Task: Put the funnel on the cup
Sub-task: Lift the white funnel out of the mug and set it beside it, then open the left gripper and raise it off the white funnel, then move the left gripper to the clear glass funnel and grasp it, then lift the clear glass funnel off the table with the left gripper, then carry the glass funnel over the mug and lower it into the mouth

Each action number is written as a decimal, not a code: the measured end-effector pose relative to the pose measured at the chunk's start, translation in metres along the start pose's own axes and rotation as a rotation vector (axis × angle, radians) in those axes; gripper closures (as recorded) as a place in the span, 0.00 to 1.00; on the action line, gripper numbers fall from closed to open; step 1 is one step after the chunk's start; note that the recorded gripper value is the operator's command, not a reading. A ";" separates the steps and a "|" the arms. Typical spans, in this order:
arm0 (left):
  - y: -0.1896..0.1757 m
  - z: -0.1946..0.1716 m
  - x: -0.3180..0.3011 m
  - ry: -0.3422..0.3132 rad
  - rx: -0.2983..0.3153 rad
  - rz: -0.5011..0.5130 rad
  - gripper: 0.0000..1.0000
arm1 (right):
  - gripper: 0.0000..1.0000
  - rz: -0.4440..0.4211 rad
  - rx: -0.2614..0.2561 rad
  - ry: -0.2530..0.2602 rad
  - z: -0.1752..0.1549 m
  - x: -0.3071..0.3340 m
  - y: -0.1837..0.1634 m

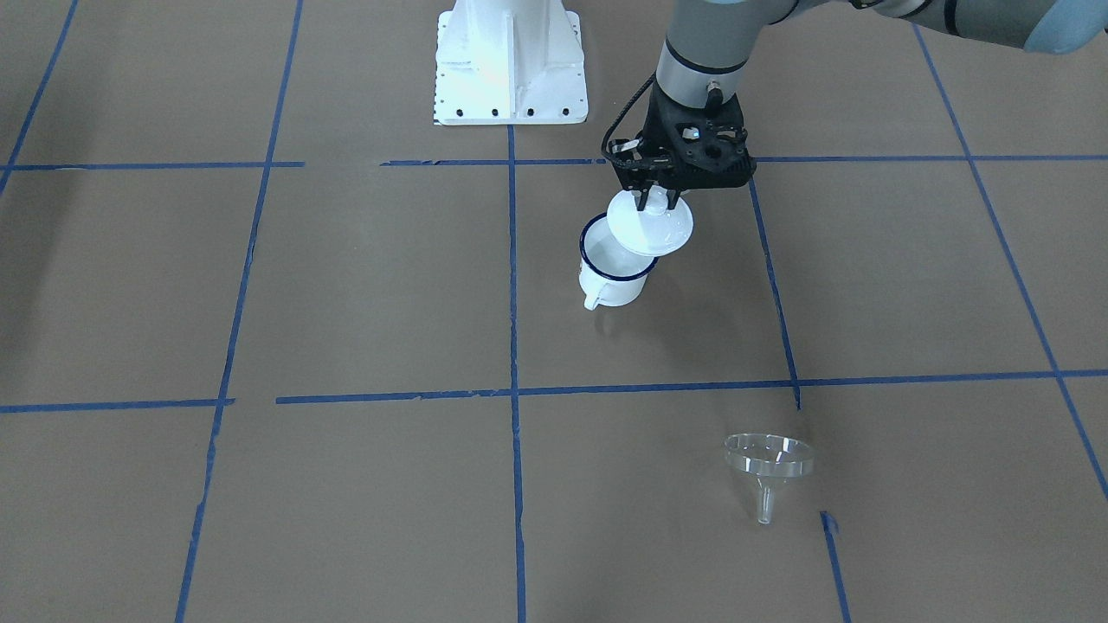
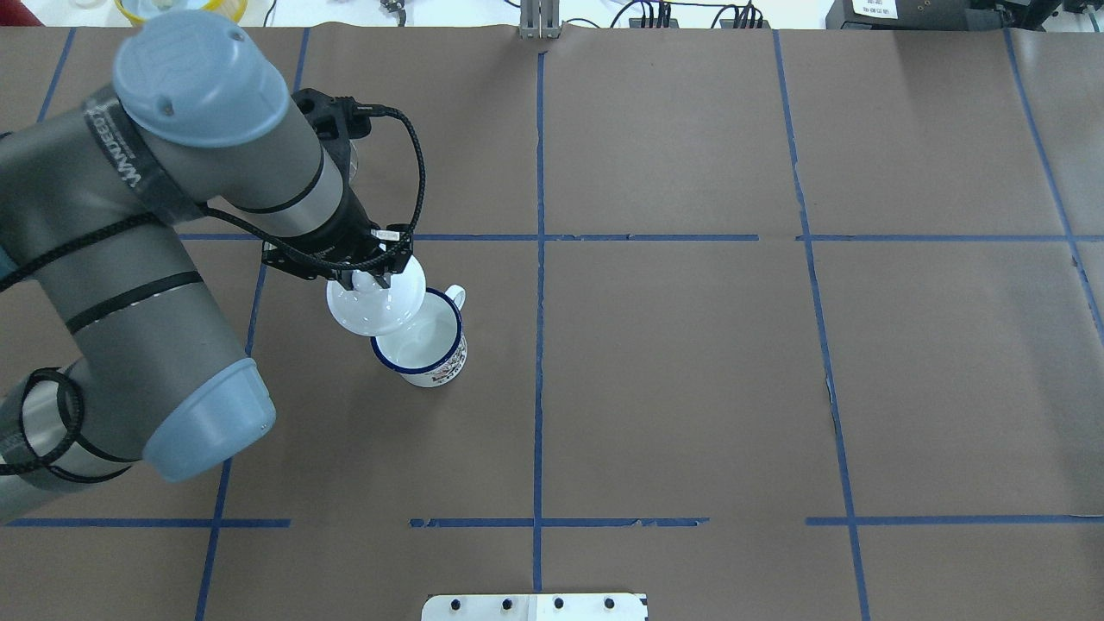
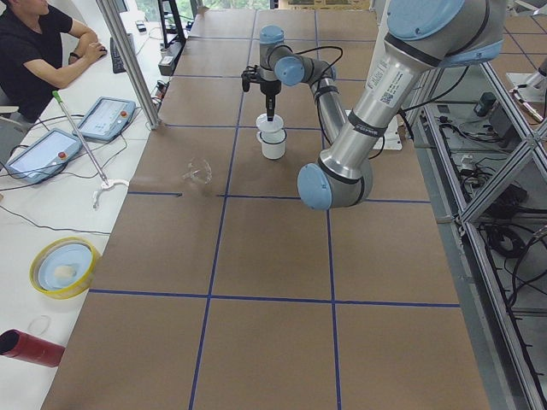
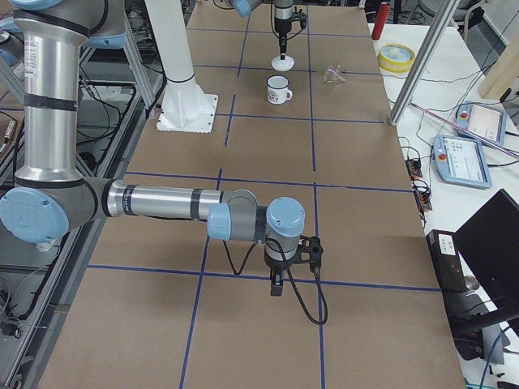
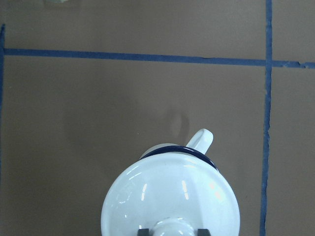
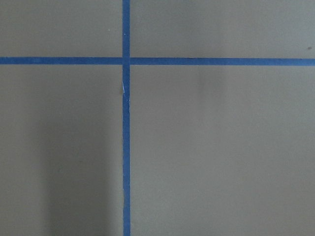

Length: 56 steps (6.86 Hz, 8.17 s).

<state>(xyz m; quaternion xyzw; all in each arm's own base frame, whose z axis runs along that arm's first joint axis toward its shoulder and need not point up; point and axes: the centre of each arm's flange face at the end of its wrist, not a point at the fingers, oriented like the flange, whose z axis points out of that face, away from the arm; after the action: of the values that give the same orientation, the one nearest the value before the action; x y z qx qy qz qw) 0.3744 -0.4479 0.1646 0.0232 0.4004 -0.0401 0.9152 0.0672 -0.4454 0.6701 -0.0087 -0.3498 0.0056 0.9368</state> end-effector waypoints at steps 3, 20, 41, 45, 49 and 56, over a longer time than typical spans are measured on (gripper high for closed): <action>-0.011 -0.023 -0.067 -0.025 0.051 0.110 1.00 | 0.00 0.001 -0.001 0.000 0.000 0.000 0.000; -0.029 0.117 -0.119 0.031 0.092 0.034 0.00 | 0.00 0.000 0.000 0.000 0.000 0.000 0.000; -0.176 0.186 -0.124 0.424 0.609 -0.789 1.00 | 0.00 0.000 0.000 0.000 0.000 0.000 0.000; -0.173 0.149 -0.110 0.514 0.563 -0.758 1.00 | 0.00 0.000 0.000 0.000 0.000 0.000 0.000; -0.133 0.052 -0.066 0.397 0.441 -0.604 1.00 | 0.00 0.000 0.000 0.000 0.000 0.000 0.000; -0.009 -0.036 0.003 0.009 0.179 -0.068 1.00 | 0.00 0.000 0.000 0.000 0.000 0.000 0.000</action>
<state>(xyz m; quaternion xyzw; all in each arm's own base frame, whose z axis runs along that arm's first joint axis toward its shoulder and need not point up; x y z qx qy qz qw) 0.3494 -0.4545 0.1374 0.0913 0.3998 -0.1065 0.9058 0.0672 -0.4454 0.6700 -0.0086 -0.3498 0.0055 0.9368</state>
